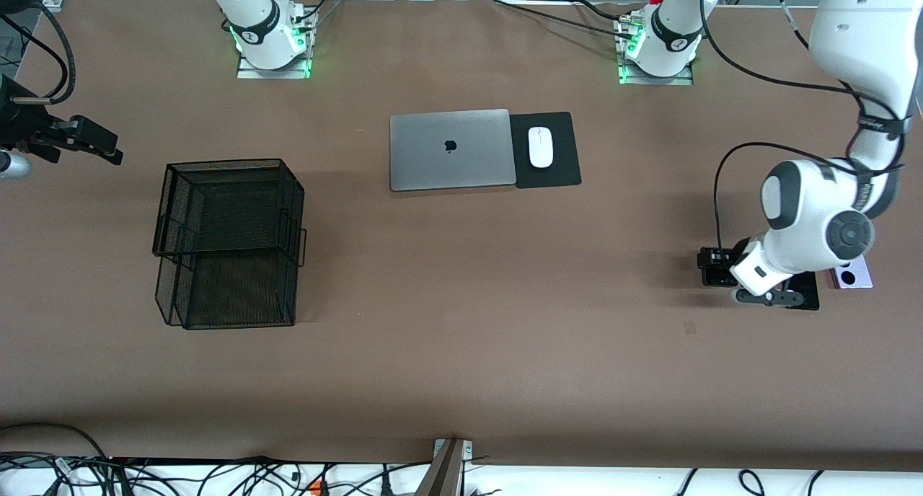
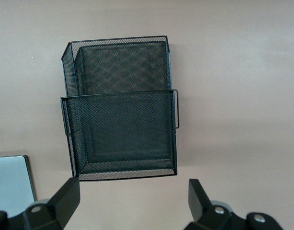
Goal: Place phones with both arms
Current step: 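Lower the left gripper and grasp the black flip phone, then carry the flip phone to mid-table and release it with the left gripper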
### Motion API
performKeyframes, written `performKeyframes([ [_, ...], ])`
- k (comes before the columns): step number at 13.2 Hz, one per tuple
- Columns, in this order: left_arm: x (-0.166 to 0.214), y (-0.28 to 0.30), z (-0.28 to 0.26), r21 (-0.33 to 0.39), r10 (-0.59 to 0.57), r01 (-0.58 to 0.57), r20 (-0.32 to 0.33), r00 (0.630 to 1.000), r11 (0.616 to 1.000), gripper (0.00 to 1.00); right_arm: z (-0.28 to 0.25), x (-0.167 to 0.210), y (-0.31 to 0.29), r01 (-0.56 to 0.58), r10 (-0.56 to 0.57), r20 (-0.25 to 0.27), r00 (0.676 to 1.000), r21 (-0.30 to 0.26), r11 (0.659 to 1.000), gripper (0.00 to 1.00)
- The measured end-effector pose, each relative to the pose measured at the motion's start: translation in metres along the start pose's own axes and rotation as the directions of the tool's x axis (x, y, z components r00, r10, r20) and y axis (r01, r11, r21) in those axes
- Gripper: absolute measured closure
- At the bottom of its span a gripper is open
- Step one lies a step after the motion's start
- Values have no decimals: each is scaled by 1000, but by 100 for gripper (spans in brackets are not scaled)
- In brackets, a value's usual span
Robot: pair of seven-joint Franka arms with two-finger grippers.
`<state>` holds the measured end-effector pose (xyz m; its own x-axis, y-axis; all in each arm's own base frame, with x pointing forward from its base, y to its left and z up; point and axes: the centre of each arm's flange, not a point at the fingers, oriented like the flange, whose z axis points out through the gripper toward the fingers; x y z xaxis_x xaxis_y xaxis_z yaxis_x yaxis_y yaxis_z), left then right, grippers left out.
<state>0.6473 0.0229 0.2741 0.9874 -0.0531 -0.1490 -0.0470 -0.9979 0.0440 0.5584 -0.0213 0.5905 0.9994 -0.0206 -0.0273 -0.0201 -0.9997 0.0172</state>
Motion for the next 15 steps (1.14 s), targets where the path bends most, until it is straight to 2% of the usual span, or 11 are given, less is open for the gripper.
performKeyframes([
  [2, 11, 38, -36, -61, 27, -27, -2, 1000, 998, 20, 0, 0, 0, 0, 0, 0, 1000, 0, 1000, 0],
  [4, 14, 96, -38, -111, 85, -84, 1, 996, 990, 20, 0, 0, 0, 0, 0, 0, 1000, 0, 1000, 0],
  [6, 14, 173, -25, -125, 103, -100, 20, 994, 987, 20, 0, 0, 0, -1, 1, 0, 1000, 0, 1000, 0],
  [8, 12, 258, -7, -115, 71, -67, 32, 997, 991, 20, 0, 0, 1, -1, 1, 0, 1000, 0, 1000, 0],
  [10, 6, 342, 22, -119, 29, -29, 2, 1000, 992, 20, 0, 0, 1, -2, 2, 0, 1000, 0, 1000, 0],
  [12, -4, 408, 60, -150, -32, 23, -61, 998, 988, 20, 0, 0, 1, -2, 2, 0, 1000, 0, 1000, 0],
  [15, -17, 456, 104, -183, -39, 17, -115, 993, 983, 20, 0, 0, 0, -1, 1, 0, 1000, 0, 1000, 0],
])
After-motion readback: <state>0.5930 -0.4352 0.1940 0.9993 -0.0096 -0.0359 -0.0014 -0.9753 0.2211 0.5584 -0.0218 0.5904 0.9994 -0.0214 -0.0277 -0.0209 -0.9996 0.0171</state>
